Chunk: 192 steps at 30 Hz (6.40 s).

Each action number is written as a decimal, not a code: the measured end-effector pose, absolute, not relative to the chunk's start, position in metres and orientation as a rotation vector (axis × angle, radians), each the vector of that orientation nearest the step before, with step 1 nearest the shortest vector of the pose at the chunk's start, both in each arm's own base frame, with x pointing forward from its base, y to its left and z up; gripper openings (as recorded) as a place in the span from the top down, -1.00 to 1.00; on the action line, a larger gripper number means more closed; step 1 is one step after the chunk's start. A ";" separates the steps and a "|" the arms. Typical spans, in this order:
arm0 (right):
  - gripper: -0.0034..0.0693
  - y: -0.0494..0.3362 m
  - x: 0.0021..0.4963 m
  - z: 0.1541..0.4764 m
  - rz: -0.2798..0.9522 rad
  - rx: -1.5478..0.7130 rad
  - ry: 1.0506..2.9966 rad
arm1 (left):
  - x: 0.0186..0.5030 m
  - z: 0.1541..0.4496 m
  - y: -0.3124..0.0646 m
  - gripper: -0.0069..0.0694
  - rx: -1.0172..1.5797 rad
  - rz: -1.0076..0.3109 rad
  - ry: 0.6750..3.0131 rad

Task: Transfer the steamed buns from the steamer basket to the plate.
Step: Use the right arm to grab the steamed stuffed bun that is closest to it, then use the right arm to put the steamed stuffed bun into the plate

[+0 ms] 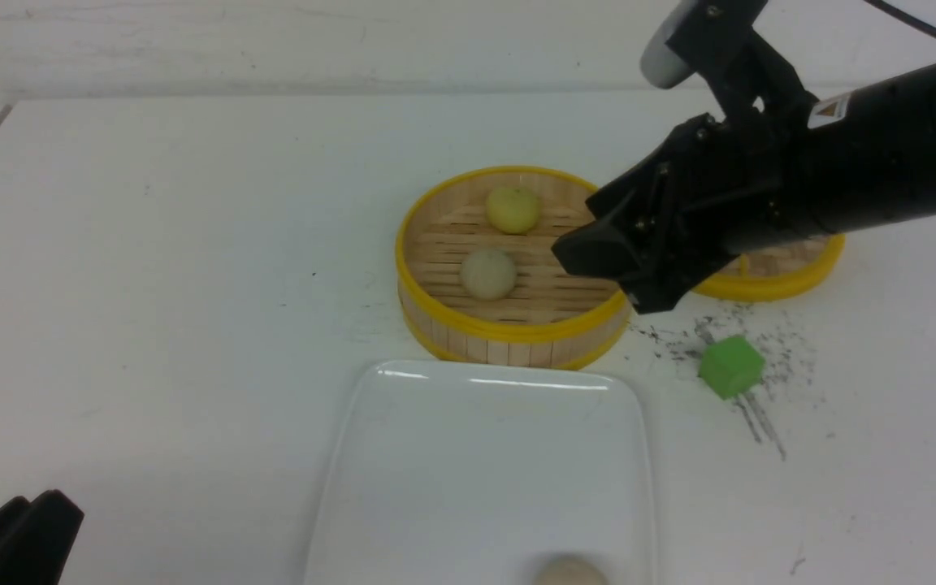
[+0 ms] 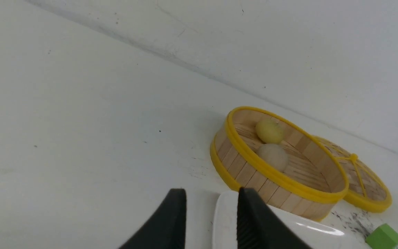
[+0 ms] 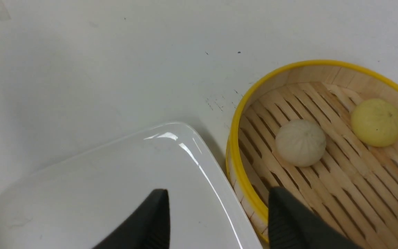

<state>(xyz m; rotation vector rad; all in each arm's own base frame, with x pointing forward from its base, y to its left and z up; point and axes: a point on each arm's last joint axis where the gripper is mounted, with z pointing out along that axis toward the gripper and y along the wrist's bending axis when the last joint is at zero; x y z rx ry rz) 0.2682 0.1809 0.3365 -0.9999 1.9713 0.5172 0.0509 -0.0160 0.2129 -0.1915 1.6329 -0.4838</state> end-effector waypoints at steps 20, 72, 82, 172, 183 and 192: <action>-0.11 0.183 0.278 0.350 0.519 -0.884 1.921 | 0.051 0.214 -0.017 0.19 -0.211 -0.517 1.626; -0.11 0.192 0.466 0.239 0.597 -0.953 2.135 | 0.051 0.214 -0.017 0.19 -0.200 -0.503 1.627; -0.11 0.194 0.477 0.249 0.551 -0.811 2.048 | 0.051 0.213 -0.017 0.19 -0.195 -0.497 1.629; 0.87 0.156 0.337 0.362 0.470 -1.243 2.314 | 0.051 0.213 -0.016 0.19 -0.190 -0.491 1.631; 0.87 0.169 0.304 0.246 0.760 -1.300 2.448 | 0.051 0.213 -0.017 0.19 -0.189 -0.492 1.633; 0.86 0.189 0.297 0.233 0.866 -1.266 2.333 | 0.051 0.213 -0.017 0.19 -0.182 -0.486 1.638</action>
